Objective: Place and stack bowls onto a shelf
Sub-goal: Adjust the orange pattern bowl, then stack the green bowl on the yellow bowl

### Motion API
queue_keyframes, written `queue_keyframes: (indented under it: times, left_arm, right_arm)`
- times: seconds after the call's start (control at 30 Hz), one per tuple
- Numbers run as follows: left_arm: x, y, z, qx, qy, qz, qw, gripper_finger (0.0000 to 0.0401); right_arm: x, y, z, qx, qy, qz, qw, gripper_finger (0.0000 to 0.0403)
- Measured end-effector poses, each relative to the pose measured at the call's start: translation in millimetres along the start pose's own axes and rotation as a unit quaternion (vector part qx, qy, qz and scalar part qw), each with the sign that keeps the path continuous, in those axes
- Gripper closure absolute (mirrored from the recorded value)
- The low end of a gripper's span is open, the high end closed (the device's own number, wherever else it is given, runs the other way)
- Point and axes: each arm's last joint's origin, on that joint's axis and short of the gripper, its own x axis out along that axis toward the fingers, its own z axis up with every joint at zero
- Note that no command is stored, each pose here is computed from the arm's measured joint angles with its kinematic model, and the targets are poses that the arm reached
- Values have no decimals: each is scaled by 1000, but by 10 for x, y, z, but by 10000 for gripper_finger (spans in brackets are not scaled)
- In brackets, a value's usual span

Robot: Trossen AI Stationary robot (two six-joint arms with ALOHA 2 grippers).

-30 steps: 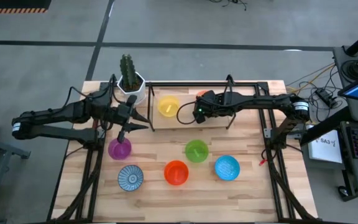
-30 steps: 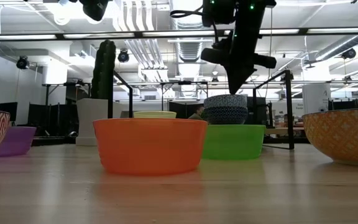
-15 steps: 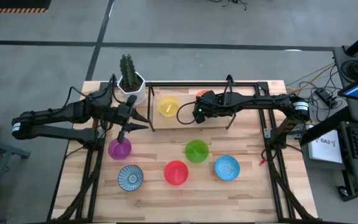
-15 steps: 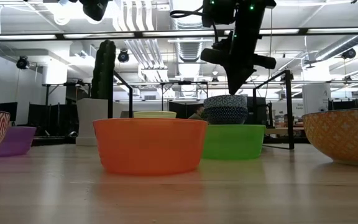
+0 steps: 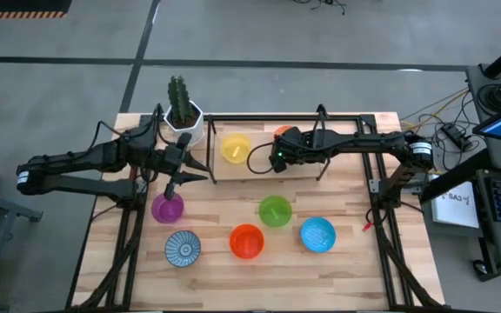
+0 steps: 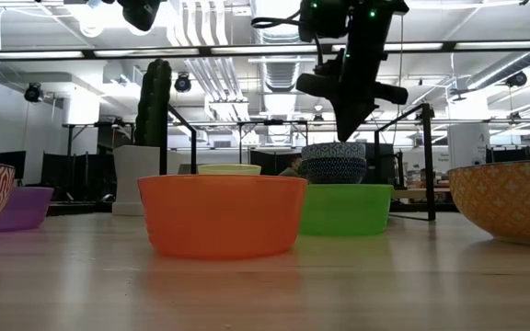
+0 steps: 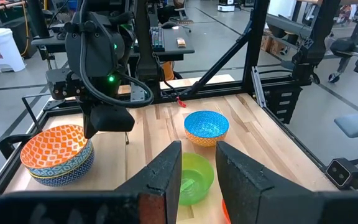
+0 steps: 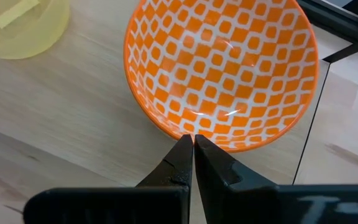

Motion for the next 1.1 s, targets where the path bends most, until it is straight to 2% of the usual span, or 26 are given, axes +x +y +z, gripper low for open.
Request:
queue_keyframes:
  times: [0.23, 0.4, 0.53, 0.73, 0.9, 1.1]
  left_arm:
    - [0, 0, 0, 0, 0, 0, 1000, 320]
    - [0, 0, -4, -1, 2, 0, 1000, 320]
    - [1, -1, -10, -16, 5, 0, 1000, 320]
    - [3, -3, -33, -42, 14, -1, 999, 320]
    - [2, -3, -37, -45, 16, -1, 999, 320]
    - [15, -4, -72, -48, 22, -2, 999, 320]
  right_arm:
    - [-3, 0, 1, -3, -2, 2, 1000, 394]
    - [-208, 22, 54, -12, -20, 33, 999, 394]
    - [-409, 72, 28, -24, -4, 91, 996, 394]
    - [-523, 250, -189, -59, 79, 177, 979, 394]
    - [-465, 414, -402, -73, 114, 166, 977, 381]
    - [-348, 546, -597, -79, 143, 135, 977, 312]
